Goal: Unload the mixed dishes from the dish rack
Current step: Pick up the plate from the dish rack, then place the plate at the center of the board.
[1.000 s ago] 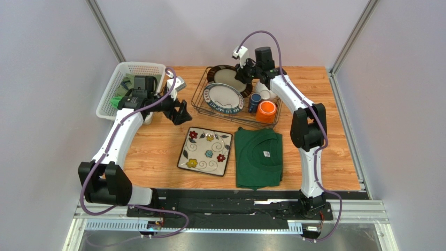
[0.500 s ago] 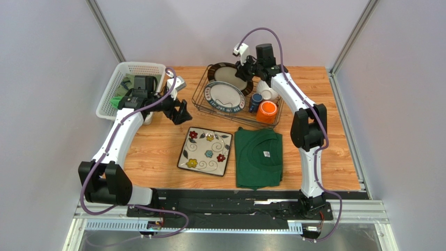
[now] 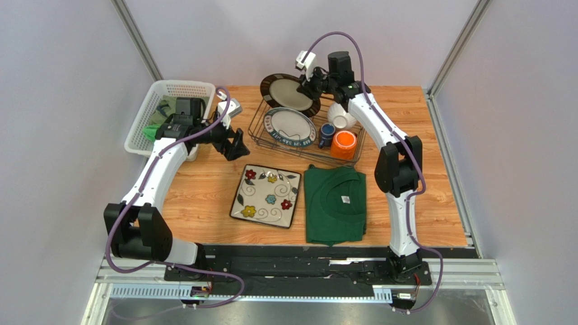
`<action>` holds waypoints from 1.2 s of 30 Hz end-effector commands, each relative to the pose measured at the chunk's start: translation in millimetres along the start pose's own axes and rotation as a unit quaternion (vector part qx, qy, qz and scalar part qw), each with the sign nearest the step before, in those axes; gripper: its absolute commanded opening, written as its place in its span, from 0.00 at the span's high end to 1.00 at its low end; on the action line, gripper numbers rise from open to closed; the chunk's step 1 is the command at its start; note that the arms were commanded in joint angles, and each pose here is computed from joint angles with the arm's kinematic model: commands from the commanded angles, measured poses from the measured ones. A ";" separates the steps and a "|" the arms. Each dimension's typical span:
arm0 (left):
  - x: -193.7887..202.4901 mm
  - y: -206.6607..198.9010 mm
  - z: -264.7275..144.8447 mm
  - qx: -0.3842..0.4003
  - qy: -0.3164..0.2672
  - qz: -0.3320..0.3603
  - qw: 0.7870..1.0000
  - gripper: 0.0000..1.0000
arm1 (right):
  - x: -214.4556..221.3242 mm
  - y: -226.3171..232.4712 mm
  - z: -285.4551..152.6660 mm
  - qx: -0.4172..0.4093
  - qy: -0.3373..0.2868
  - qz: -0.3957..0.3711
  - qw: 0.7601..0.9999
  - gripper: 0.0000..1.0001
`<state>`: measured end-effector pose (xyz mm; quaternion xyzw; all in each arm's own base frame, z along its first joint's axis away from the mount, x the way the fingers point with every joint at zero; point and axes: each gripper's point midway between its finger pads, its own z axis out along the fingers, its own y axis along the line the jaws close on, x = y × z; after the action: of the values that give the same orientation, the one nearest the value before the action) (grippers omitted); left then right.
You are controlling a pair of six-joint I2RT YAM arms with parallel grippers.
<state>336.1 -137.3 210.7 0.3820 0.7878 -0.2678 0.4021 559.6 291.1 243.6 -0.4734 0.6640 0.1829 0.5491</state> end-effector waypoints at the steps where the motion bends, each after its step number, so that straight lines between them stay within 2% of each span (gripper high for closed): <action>1: -9.4 -1.3 0.1 0.005 -0.017 0.014 1.000 0.02 | -112.0 -22.1 -42.3 0.043 -0.120 -0.093 0.987 1.00; 14: -15.7 -3.5 -1.9 0.006 -0.030 0.015 0.999 0.02 | -160.5 -27.9 -89.7 0.085 -0.145 -0.138 0.976 1.00; 22: -38.8 -11.6 -17.4 -0.001 -0.062 0.045 0.997 0.02 | -194.2 -23.3 -126.5 0.103 -0.168 -0.142 0.970 1.00; 30: -83.1 -28.8 -52.4 -0.034 -0.140 0.112 0.983 0.01 | -229.2 4.4 -183.6 0.097 -0.196 -0.129 0.967 1.00; 36: -120.7 -60.1 -83.5 -0.021 -0.211 0.154 0.965 0.01 | -229.9 44.4 -218.0 0.058 -0.206 -0.102 0.972 1.00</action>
<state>314.6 -144.4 318.8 0.4071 0.6848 -0.2386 0.5552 453.0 251.3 422.3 -0.4644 0.5870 0.1588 0.6438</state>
